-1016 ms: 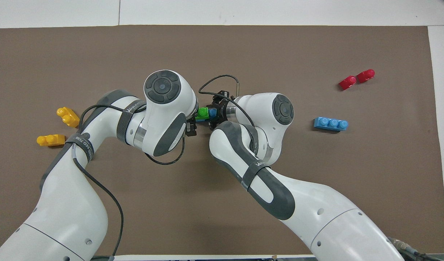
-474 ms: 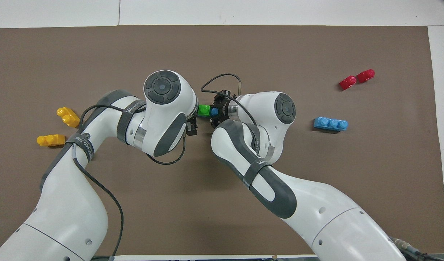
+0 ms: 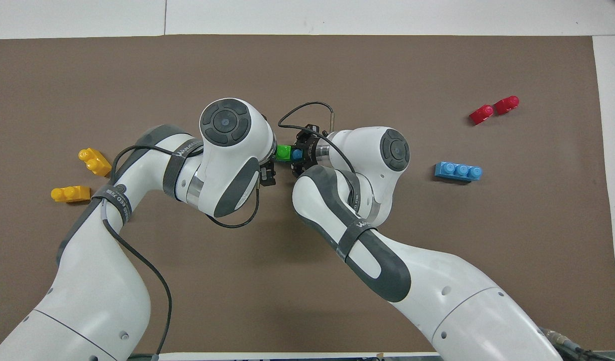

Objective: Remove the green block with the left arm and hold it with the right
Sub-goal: 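Pull the green brick away with the left gripper while the right gripper holds blue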

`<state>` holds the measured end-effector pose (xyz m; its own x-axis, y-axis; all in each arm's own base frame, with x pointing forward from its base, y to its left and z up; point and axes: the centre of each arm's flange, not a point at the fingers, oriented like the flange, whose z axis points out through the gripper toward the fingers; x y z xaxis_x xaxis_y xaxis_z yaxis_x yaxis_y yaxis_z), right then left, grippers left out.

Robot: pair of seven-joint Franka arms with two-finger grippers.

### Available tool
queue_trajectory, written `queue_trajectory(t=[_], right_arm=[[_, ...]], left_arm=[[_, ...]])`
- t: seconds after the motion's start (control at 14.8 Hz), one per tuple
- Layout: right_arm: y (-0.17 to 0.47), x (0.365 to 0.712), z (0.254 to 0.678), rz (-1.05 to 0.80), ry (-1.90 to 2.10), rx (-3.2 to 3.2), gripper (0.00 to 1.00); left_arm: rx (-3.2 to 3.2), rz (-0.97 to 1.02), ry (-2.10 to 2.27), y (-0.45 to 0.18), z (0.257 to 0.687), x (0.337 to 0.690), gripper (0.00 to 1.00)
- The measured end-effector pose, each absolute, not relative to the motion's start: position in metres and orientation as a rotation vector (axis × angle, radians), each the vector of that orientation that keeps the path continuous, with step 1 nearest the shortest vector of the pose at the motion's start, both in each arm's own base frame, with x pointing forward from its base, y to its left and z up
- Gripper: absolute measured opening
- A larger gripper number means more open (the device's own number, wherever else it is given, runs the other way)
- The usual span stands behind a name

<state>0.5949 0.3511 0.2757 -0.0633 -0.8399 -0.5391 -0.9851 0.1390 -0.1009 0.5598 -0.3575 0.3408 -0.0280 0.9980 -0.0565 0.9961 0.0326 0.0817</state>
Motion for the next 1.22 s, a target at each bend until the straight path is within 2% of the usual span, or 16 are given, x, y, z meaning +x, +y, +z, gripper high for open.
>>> queue_trajectory(t=[0.07, 0.41, 0.81, 1.22], right_arm=[[0.351, 0.595, 0.276, 0.405, 1.949, -1.745, 0.35], [0.352, 0.594, 0.276, 0.406, 1.945, -1.749, 0.35], [0.355, 0.595, 0.279, 0.403, 1.932, -1.752, 0.35], [0.353, 0.595, 0.276, 0.404, 1.941, -1.752, 0.35]], left_arm=[[2.125, 0.036, 2.178, -0.36, 0.337, 0.556, 0.93], [2.108, 0.081, 2.134, -0.359, 0.344, 0.563, 0.37], [2.11, 0.087, 2.128, -0.355, 0.354, 0.563, 0.36], [2.056, 0.126, 2.169, -0.324, 0.436, 0.556, 0.36]])
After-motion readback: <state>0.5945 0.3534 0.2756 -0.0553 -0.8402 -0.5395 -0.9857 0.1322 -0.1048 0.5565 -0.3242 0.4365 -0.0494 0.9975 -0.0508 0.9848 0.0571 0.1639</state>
